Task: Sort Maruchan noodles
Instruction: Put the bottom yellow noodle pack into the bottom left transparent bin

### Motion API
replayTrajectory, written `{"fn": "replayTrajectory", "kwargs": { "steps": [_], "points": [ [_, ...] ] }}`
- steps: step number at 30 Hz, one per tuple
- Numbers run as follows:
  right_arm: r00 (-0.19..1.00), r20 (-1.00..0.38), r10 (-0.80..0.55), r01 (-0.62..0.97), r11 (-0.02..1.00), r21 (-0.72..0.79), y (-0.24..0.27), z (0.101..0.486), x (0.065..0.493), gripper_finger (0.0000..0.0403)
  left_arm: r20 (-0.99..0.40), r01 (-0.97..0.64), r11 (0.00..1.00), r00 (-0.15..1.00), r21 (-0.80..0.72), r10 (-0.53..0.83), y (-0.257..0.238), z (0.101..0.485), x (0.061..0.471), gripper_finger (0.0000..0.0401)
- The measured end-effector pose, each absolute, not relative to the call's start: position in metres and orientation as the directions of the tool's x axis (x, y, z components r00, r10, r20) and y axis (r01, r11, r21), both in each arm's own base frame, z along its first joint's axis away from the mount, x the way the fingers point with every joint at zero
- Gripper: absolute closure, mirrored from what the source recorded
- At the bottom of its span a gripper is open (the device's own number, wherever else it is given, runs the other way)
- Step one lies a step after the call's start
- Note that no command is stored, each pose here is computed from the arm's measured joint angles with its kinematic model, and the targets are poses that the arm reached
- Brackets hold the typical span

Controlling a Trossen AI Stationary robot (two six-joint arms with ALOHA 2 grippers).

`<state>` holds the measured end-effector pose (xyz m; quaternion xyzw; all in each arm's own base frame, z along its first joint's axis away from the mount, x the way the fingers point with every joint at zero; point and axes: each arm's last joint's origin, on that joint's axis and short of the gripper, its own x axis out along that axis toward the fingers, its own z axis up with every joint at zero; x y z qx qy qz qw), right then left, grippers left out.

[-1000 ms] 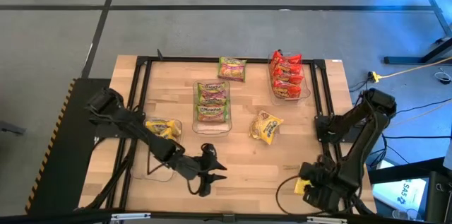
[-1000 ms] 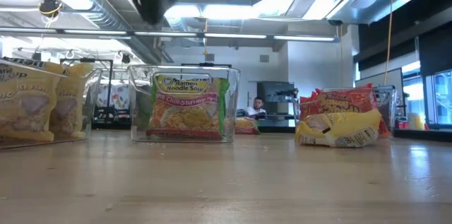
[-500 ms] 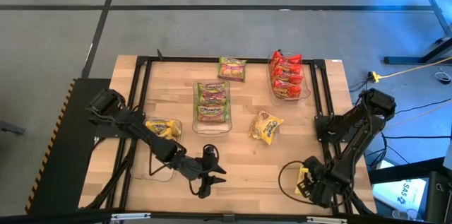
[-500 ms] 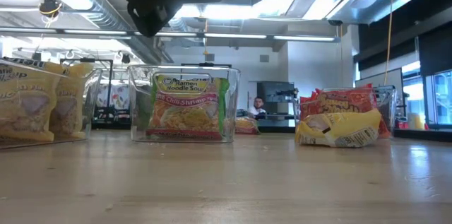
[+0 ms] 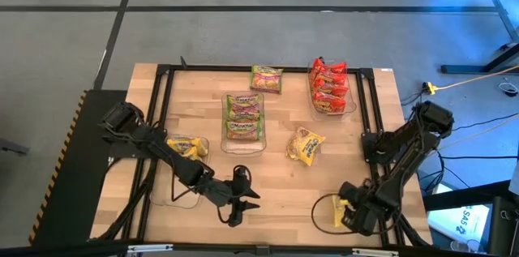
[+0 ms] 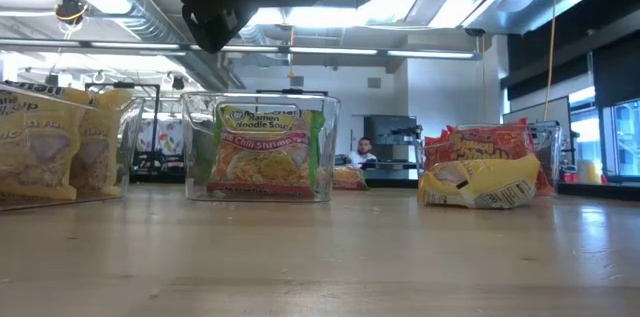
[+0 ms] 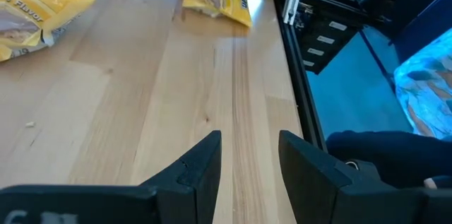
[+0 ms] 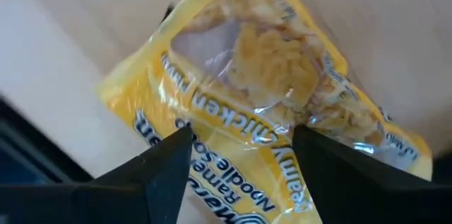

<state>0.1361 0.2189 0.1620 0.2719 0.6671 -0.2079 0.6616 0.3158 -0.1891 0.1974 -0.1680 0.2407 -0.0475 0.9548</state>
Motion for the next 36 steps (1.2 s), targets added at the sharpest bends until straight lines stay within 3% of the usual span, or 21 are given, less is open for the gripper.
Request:
{"fn": "replayTrajectory", "kwargs": {
  "steps": [3,8,16,22,26,32,36],
  "points": [
    [0.056,-0.996,0.076,0.458,0.884,0.093,0.220,0.158,0.142,0.0150,-0.443,0.009,0.939,0.880,-0.343,-0.170,-0.189,0.197,0.316,0.0266],
    [0.264,-0.964,0.020,0.142,0.988,0.059,0.223,0.155,0.153,0.0150,-0.441,-0.004,0.942,0.884,-0.336,-0.154,-0.189,0.197,0.316,0.0266],
    [0.507,-0.862,0.019,-0.246,0.961,-0.123,0.233,0.146,0.181,0.0150,-0.438,-0.001,0.951,0.887,-0.311,-0.143,-0.188,0.198,0.316,0.0266],
    [0.637,-0.770,0.030,-0.257,0.950,-0.175,0.232,0.142,0.211,0.0150,-0.438,-0.002,0.951,0.888,-0.308,-0.140,-0.188,0.198,0.316,0.0266],
    [0.709,-0.705,0.020,-0.221,0.955,-0.196,0.237,0.163,0.224,0.0150,-0.435,-0.014,0.953,0.892,-0.302,-0.124,-0.188,0.198,0.316,0.0266],
    [0.643,-0.755,0.128,-0.045,0.990,0.130,0.247,0.209,0.221,0.0150,-0.444,-0.018,0.955,0.888,-0.295,-0.120,-0.189,0.191,0.319,0.0266],
    [0.584,-0.782,0.219,0.023,0.958,0.286,0.264,0.208,0.201,0.0150,-0.428,-0.020,0.951,0.896,-0.309,-0.121,-0.190,0.176,0.329,0.0266]
  ]
}}
